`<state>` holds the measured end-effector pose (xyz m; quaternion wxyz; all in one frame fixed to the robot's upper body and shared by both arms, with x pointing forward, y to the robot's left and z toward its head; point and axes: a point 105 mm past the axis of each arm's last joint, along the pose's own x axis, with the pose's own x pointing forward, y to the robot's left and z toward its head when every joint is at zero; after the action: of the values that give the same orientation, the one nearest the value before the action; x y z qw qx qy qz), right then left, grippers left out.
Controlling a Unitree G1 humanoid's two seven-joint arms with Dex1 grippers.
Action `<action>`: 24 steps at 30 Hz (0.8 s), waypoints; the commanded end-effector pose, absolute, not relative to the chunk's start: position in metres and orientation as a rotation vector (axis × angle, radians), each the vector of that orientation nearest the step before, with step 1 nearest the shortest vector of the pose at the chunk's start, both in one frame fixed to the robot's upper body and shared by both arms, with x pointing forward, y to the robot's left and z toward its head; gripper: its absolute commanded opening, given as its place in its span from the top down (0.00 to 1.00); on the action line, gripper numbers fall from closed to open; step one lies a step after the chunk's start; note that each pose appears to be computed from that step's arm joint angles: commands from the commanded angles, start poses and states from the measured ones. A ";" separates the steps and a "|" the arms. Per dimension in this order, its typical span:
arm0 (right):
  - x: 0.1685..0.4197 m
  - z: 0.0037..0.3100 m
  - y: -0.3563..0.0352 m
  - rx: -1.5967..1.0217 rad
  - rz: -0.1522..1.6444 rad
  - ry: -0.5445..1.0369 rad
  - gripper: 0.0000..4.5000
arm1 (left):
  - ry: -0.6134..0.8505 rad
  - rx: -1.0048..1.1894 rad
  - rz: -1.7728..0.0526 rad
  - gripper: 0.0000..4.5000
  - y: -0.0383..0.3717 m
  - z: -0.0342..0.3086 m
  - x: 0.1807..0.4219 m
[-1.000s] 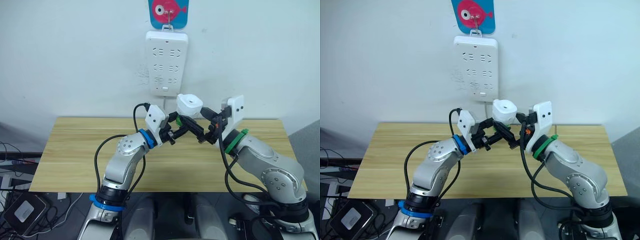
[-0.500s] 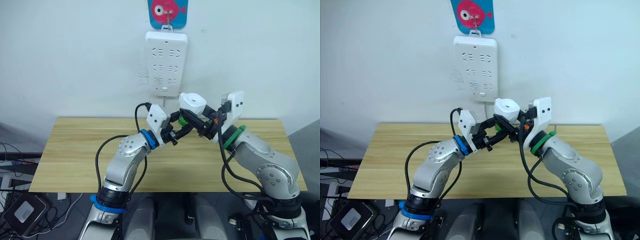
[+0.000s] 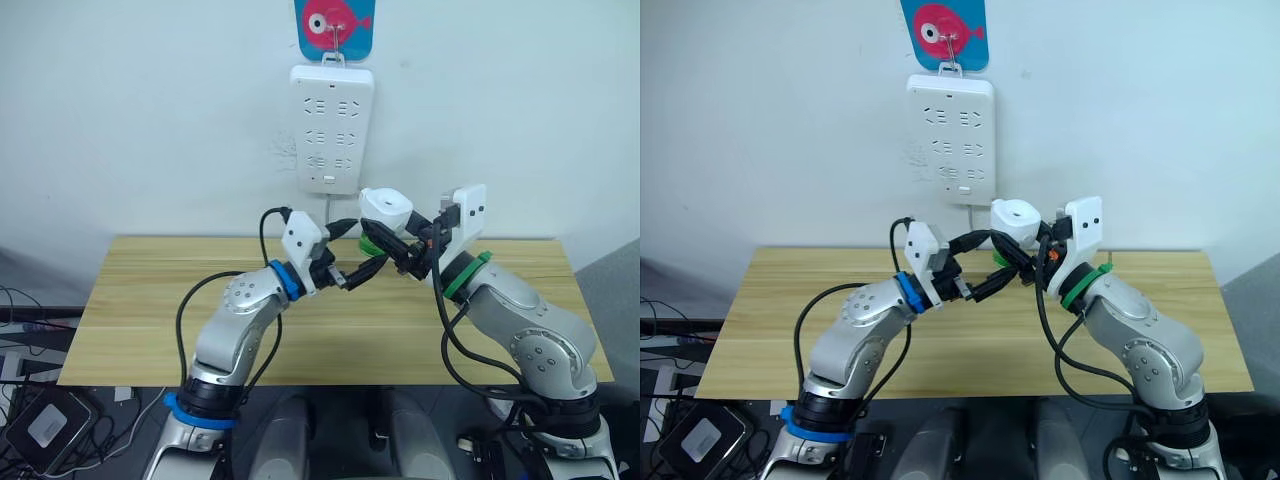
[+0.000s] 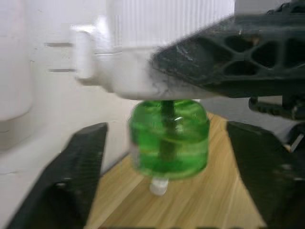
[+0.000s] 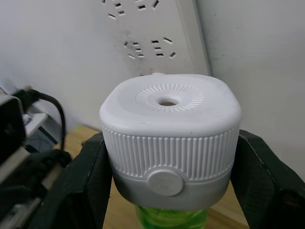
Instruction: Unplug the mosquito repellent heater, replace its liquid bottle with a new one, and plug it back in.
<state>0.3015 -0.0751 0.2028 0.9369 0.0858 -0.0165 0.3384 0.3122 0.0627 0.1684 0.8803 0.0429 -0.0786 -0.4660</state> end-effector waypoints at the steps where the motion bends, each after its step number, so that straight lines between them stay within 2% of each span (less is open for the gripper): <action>1: 0.295 0.218 -0.083 0.154 0.680 -0.131 0.32 | -0.260 0.103 -0.939 0.00 0.084 0.193 0.308; 7: 0.291 0.214 -0.090 0.153 0.668 -0.161 0.32 | -0.367 0.186 -0.794 0.00 0.123 0.234 0.326; 12: 0.290 0.211 -0.089 0.157 0.669 -0.162 0.32 | -0.424 0.226 -0.789 0.00 0.124 0.255 0.339; 24: 0.290 0.221 -0.087 0.157 0.667 -0.189 0.32 | -0.363 0.197 -0.868 0.00 0.110 0.241 0.375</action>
<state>0.2982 -0.0878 0.2011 0.9423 0.0809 -0.0515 0.3206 0.3760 0.1134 0.2326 0.8950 0.0834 -0.1544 -0.4101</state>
